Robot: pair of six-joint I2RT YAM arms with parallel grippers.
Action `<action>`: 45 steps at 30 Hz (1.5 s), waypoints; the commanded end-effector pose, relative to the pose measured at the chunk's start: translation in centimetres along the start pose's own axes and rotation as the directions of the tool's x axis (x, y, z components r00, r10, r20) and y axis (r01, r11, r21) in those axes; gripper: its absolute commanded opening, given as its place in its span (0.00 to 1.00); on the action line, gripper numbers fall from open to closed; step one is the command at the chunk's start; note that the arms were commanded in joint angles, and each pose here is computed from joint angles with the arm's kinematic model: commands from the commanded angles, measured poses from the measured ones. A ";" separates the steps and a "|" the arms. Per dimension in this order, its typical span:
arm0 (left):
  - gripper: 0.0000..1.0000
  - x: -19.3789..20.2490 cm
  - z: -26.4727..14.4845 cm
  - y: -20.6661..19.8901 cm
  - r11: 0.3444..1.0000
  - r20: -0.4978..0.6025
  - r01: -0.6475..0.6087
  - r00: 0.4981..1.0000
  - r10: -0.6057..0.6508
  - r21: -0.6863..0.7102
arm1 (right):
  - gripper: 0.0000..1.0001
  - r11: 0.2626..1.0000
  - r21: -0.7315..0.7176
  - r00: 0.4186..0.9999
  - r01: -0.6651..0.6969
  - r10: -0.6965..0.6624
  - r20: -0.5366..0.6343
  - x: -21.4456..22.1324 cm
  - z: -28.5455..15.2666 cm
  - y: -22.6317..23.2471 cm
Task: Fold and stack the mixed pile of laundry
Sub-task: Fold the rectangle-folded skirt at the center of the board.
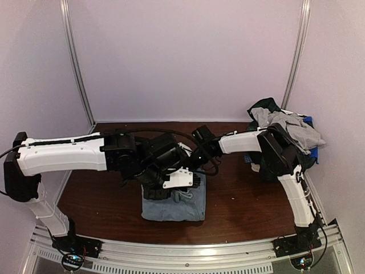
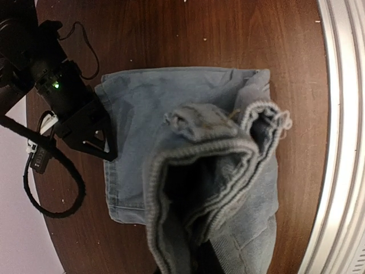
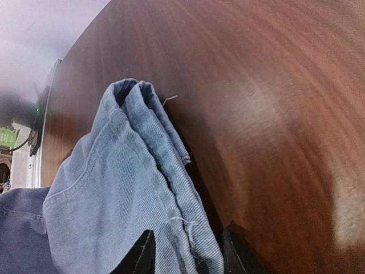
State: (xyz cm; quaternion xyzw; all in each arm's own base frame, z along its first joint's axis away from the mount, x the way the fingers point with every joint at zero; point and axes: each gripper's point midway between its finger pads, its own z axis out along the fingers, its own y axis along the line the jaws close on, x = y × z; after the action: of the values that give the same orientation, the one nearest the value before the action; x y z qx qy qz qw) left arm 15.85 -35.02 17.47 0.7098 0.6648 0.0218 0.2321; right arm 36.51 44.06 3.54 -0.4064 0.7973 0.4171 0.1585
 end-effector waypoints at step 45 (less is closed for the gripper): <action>0.65 9.3 2.1 8.6 0.465 0.379 0.868 0.377 -0.845 0.172 | 0.50 0.972 -0.033 0.930 -0.235 0.234 0.283 1.0 -12.1 9.6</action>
State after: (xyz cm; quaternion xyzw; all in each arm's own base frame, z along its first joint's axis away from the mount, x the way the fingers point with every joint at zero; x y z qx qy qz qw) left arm 27.00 -26.69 18.98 0.3677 0.8278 -0.0970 0.4125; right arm 32.47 35.75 17.02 -0.2596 0.8113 0.4562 0.2576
